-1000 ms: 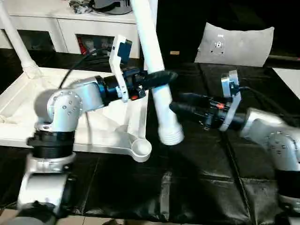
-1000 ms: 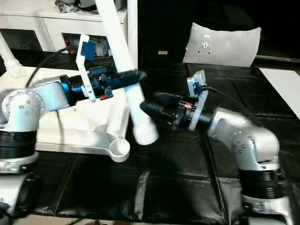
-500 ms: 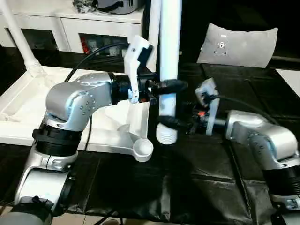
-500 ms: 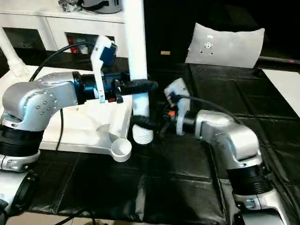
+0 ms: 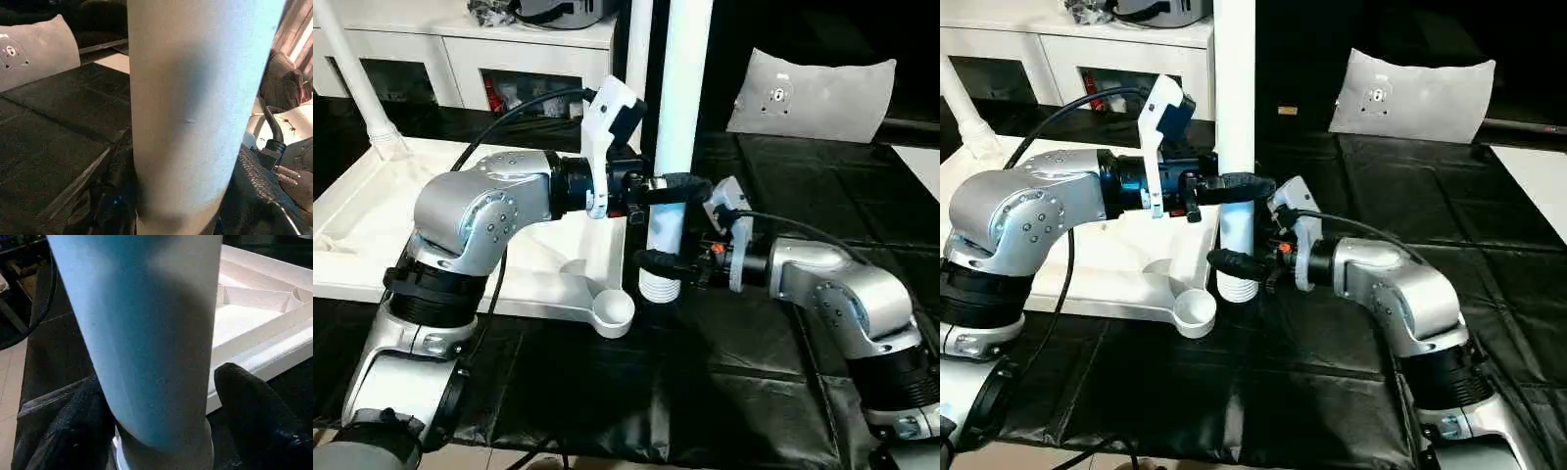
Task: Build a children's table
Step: Pick table leg
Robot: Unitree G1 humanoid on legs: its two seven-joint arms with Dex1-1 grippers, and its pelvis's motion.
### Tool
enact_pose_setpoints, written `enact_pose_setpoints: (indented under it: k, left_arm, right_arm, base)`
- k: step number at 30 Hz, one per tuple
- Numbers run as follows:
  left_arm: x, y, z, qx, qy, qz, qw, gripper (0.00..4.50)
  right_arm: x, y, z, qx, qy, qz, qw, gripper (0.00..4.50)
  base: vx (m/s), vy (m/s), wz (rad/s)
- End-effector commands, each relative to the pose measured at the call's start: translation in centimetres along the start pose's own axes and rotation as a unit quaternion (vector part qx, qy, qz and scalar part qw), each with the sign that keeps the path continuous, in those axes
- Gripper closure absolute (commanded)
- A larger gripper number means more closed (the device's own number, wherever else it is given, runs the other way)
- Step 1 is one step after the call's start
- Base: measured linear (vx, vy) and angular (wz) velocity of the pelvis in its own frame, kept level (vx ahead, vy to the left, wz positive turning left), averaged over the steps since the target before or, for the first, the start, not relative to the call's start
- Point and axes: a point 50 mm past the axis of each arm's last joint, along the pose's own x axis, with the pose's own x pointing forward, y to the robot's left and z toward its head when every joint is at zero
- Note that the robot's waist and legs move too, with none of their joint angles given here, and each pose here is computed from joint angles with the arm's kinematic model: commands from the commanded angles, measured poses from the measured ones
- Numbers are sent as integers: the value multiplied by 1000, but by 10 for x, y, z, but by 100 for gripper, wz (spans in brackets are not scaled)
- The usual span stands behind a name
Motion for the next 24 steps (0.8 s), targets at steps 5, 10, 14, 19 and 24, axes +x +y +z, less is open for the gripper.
enact_pose_setpoints:
  k: [5,10,14,19,24]
  left_arm:
    - [3,-9,8,32,2,-24,999,268]
    - [4,-8,8,32,2,-24,999,268]
    - [6,-7,9,33,-3,-21,999,268]
    - [10,-8,17,8,-46,-17,999,268]
    - [15,-14,27,-35,-108,-42,993,198]
  right_arm:
    - [-1,-3,0,1,-3,-9,1000,209]
    - [-1,-3,0,1,-3,-10,1000,243]
    - [0,-3,-2,-1,1,-13,1000,249]
    - [1,-4,-5,10,7,-22,1000,252]
    - [4,2,-8,20,-6,-16,1000,256]
  base:
    - [0,0,0]
    - [0,0,0]
    - [0,0,0]
    - [0,0,0]
    - [0,0,0]
